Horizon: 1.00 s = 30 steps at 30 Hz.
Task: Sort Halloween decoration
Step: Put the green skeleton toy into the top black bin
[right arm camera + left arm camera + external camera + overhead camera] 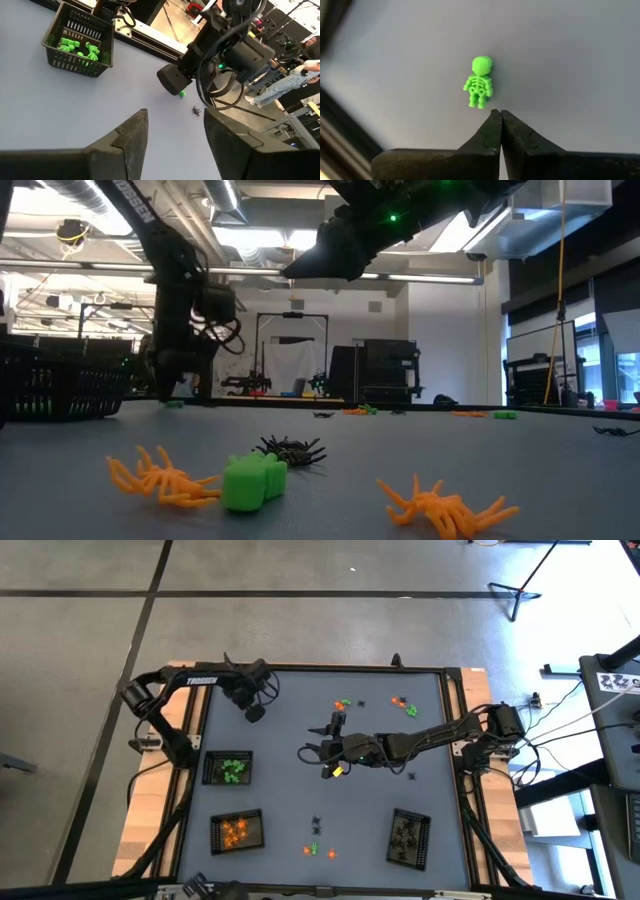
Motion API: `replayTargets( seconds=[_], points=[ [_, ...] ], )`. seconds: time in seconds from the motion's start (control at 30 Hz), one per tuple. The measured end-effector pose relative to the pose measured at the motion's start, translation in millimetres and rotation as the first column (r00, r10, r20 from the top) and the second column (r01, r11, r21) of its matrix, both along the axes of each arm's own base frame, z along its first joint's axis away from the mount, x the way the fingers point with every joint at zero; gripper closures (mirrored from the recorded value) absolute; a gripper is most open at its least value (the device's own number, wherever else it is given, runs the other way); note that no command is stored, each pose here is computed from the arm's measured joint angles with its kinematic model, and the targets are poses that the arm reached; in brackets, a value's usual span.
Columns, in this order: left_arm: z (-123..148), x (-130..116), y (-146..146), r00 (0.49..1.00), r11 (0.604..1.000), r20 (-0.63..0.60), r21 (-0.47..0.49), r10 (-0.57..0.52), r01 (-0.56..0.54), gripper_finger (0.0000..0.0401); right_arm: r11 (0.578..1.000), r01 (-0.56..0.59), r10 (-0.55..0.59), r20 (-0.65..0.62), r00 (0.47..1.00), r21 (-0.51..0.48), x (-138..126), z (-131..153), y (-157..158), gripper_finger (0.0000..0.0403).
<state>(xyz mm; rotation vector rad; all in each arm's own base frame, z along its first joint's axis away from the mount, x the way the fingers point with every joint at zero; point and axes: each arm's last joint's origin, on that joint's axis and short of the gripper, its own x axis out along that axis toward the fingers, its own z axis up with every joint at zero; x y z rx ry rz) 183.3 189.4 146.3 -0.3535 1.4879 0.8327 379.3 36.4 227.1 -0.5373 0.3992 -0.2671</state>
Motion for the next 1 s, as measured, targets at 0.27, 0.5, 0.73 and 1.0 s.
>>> replayTargets(
  seconds=[0.27, 0.5, 0.73, 1.0],
  points=[
    [18.9, 3.7, -10.5, 0.997, 0.998, 0.048, 0.045, -0.053, 0.051, 0.0400, 1.000, 0.000, 0.000, 0.001, 1.000, 0.000, 0.0, 0.1, 0.0, 0.0210],
    [13.4, 4.5, -1.5, 0.994, 0.995, 0.058, 0.051, -0.091, 0.088, 0.0326, 1.000, 0.000, 0.000, 0.002, 1.000, 0.000, 0.1, 0.1, 0.0, 0.0210],
    [3.0, 5.5, 15.7, 0.994, 0.992, 0.077, 0.098, -0.083, 0.076, 0.0254, 1.000, 0.000, 0.000, 0.001, 1.000, 0.000, 0.0, 0.1, 0.0, 0.0210],
    [-15.1, -3.9, 25.5, 0.999, 1.000, 0.033, 0.015, -0.014, 0.014, 0.0252, 1.000, 0.000, 0.000, -0.019, 1.000, -0.002, -0.6, -1.7, -0.2, 0.0210]
  ],
)
